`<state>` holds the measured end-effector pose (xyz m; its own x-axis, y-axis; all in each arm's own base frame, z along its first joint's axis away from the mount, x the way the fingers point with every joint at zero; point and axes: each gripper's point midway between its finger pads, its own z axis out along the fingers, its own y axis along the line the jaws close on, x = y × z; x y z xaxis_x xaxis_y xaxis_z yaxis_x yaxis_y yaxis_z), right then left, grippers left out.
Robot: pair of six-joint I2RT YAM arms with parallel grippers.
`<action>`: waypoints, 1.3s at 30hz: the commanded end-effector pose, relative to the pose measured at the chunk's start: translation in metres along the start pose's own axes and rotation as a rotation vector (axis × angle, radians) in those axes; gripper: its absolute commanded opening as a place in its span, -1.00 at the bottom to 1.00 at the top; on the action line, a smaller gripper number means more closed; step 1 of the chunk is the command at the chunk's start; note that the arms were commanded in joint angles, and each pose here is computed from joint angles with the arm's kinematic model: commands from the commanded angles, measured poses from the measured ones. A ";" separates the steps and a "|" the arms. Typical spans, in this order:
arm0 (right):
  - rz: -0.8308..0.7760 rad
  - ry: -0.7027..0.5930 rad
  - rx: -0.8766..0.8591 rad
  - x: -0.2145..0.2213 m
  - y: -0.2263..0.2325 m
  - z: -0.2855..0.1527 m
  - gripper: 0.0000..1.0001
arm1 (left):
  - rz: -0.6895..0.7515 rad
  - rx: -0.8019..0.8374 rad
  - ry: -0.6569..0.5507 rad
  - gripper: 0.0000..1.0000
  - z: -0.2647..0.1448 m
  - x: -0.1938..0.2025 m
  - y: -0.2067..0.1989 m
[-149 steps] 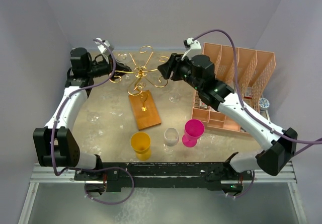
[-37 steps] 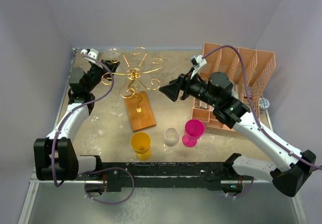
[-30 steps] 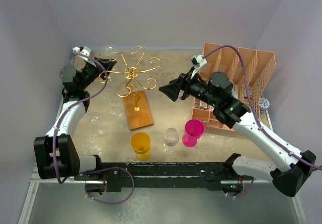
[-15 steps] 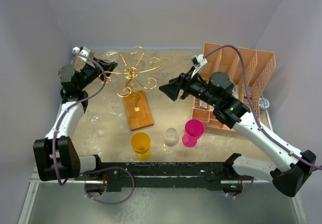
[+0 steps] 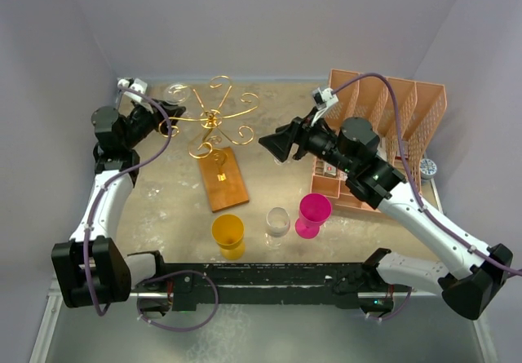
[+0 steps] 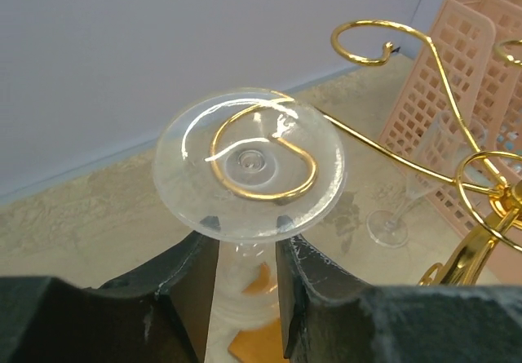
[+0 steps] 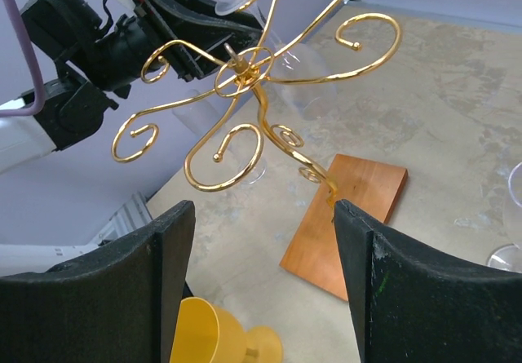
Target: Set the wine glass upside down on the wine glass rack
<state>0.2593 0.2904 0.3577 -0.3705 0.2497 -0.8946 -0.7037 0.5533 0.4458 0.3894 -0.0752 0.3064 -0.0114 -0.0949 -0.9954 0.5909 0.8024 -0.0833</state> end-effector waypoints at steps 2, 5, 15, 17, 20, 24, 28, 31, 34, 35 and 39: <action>-0.020 -0.126 0.012 -0.035 0.008 -0.009 0.43 | 0.123 -0.138 0.029 -0.36 -0.015 -0.019 0.016; -0.020 -0.143 0.018 -0.041 0.008 -0.010 0.44 | 0.123 -0.158 0.015 -0.34 -0.019 -0.024 0.015; 0.027 -0.191 0.074 -0.048 0.001 -0.016 0.44 | 0.085 -0.426 0.066 -0.29 -0.039 -0.034 0.052; 0.037 -0.201 0.115 -0.050 -0.006 -0.017 0.44 | 0.065 -0.579 0.065 -0.27 -0.056 -0.041 0.070; 0.019 -0.193 0.193 -0.047 -0.022 -0.015 0.44 | 0.052 -0.803 0.043 -0.26 -0.088 -0.055 0.091; -0.012 -0.170 0.357 -0.044 -0.053 -0.015 0.39 | -0.012 -1.056 -0.054 -0.24 -0.131 -0.087 0.102; -0.058 -0.147 0.538 -0.046 -0.084 -0.019 0.39 | -0.200 -1.195 -0.082 -0.13 -0.153 -0.105 0.098; -0.094 -0.101 0.626 -0.049 -0.101 -0.020 0.41 | -0.266 -1.082 -0.032 -0.03 -0.136 -0.116 0.081; -0.166 -0.020 0.627 -0.050 -0.109 -0.016 0.36 | -0.276 -0.842 -0.018 0.00 -0.112 -0.131 0.045; -0.191 0.005 0.626 -0.049 -0.111 -0.015 0.36 | -0.275 -0.770 -0.026 0.02 -0.107 -0.137 0.033; -0.224 0.075 0.619 -0.047 -0.129 -0.014 0.35 | -0.267 -0.555 -0.033 0.08 -0.095 -0.149 -0.010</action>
<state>0.3527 0.2118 0.3361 -0.3183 0.1270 -0.9394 -0.2704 0.9377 0.2184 0.3264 0.0374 0.4358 -0.0119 -0.3193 -0.9476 -0.1890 0.9313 -0.3115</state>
